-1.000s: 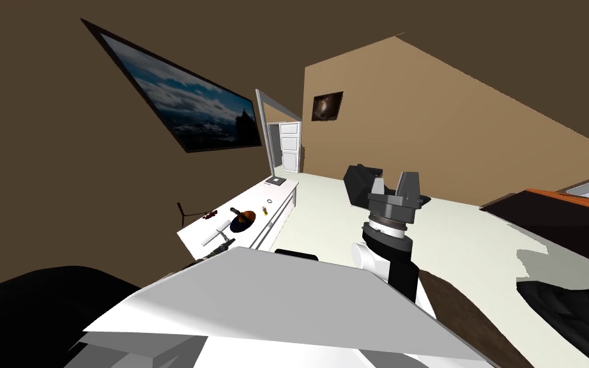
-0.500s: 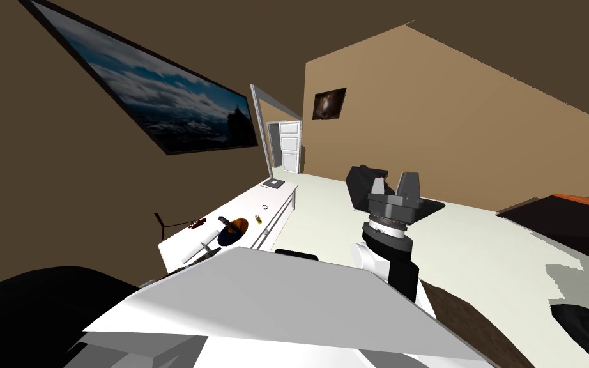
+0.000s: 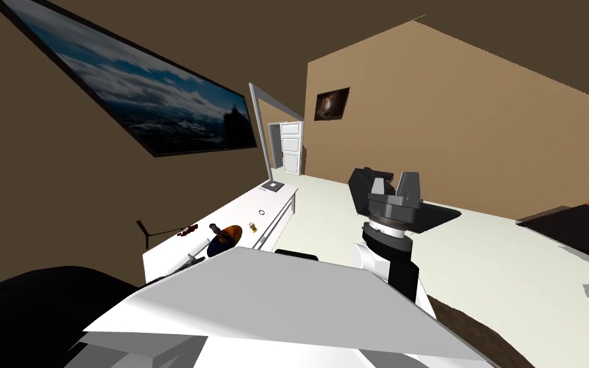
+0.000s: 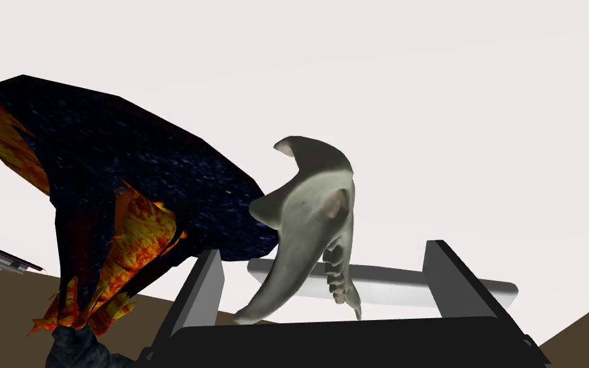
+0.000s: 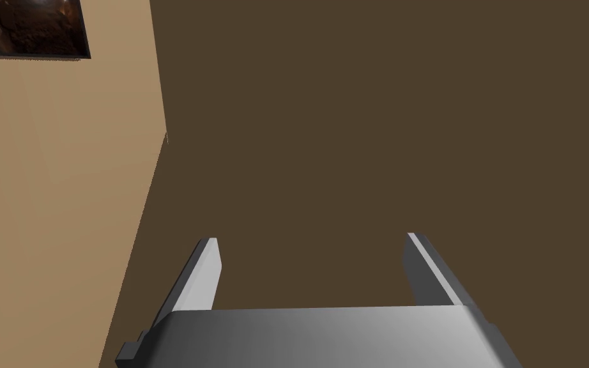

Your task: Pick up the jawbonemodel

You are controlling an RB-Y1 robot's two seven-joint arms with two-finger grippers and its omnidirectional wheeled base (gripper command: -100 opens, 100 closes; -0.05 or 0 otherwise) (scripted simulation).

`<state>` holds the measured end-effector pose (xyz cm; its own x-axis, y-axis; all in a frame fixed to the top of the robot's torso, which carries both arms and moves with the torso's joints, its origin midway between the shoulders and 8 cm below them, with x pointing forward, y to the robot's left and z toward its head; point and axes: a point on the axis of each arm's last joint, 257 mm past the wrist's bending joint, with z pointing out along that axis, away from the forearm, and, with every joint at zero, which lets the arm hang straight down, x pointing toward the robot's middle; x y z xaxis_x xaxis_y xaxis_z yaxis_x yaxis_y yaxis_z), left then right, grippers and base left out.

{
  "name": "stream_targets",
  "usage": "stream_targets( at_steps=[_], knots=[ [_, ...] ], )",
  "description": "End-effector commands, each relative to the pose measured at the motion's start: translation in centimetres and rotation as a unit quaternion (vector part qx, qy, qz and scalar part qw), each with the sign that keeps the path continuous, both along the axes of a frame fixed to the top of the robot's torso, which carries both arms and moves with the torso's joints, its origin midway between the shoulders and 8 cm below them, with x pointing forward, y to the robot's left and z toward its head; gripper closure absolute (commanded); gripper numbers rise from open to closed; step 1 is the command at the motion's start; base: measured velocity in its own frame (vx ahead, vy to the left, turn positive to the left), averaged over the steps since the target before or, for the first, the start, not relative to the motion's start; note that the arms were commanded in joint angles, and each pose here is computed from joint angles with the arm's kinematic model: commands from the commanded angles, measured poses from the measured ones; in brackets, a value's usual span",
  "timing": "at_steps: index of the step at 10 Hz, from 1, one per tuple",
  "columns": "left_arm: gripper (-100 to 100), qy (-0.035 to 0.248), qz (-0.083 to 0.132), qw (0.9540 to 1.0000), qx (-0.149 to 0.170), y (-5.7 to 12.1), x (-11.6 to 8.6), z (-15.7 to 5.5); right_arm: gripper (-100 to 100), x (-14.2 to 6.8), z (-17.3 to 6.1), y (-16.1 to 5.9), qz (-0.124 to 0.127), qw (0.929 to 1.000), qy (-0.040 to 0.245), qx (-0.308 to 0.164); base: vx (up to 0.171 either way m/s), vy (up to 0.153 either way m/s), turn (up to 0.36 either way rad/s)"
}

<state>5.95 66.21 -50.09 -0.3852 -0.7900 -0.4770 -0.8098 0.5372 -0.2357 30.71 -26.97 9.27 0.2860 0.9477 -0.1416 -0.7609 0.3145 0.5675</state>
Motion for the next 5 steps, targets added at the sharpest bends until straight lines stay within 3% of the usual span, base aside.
stream_targets(
  at_steps=[1, 2, 3, 5],
  knots=[
    [-100, 0.014, 0.007, 0.9998, 0.012, 1.3, -1.5, 0.2, 0, 0.0, 0.0, 0.0, 0.0, 1.0, 0.0, 0.0, 0.186, -0.021, 0.014],
    [-100, 0.014, 0.007, 0.9998, 0.012, 1.3, -1.5, 0.2, 0, 0.0, 0.0, 0.0, 0.0, 1.0, 0.0, 0.0, 0.061, -0.01, -0.005],
    [-100, 0.031, 0.014, 0.9991, 0.026, 2.6, -2.9, 0.5, 0, 0.0, 0.0, 0.0, 0.0, 1.0, 0.0, 0.0, 0.069, -0.011, 0.027],
    [-100, 0.056, 0.025, 0.9971, 0.046, 4.5, -5.0, 1.1, 0, 0.0, 0.0, 0.0, 0.0, 1.0, 0.0, 0.0, 0.152, 0.0, 0.051]
  ],
)
